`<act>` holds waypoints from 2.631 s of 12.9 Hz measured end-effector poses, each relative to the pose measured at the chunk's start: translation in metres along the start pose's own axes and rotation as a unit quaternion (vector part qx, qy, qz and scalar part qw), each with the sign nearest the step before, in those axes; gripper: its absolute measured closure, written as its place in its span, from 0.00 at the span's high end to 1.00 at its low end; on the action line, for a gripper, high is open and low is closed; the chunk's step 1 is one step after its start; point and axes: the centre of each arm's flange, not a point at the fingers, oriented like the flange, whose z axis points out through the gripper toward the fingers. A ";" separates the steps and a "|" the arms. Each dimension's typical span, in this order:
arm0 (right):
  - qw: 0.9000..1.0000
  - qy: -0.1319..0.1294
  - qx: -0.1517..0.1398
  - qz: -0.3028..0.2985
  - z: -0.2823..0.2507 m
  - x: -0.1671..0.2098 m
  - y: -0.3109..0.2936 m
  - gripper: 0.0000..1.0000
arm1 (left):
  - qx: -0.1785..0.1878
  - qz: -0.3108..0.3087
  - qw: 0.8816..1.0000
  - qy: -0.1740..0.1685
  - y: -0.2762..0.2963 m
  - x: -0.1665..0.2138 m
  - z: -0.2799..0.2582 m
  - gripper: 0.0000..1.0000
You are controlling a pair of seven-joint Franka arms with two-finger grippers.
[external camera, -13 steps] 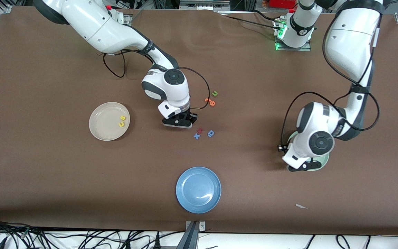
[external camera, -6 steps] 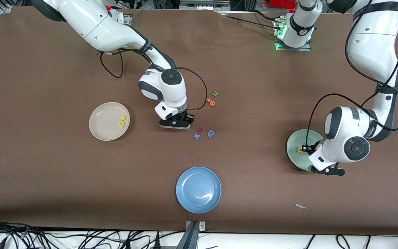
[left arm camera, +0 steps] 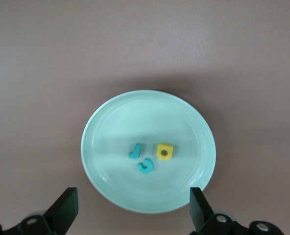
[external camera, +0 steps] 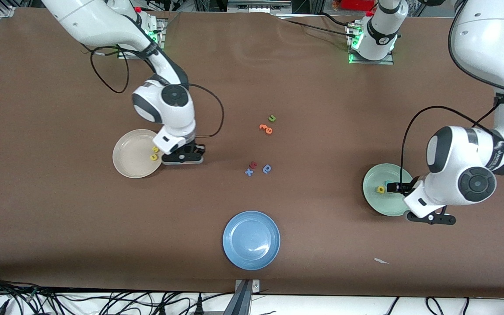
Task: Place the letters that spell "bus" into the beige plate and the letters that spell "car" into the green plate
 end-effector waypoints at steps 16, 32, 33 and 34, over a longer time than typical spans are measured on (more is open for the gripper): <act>0.998 -0.052 -0.019 -0.009 -0.015 -0.010 0.116 0.98 | -0.040 -0.007 0.995 0.092 -0.044 -0.165 -0.217 1.00; 0.978 -0.195 0.070 0.001 -0.217 0.087 0.255 0.98 | -0.041 -0.013 0.995 0.087 -0.054 -0.187 -0.224 1.00; 0.977 -0.196 0.078 0.003 -0.224 0.085 0.270 0.98 | -0.041 -0.012 0.995 0.087 -0.054 -0.187 -0.224 1.00; 0.977 -0.196 0.083 0.002 -0.231 0.084 0.282 0.98 | -0.041 -0.012 0.995 0.087 -0.054 -0.187 -0.224 1.00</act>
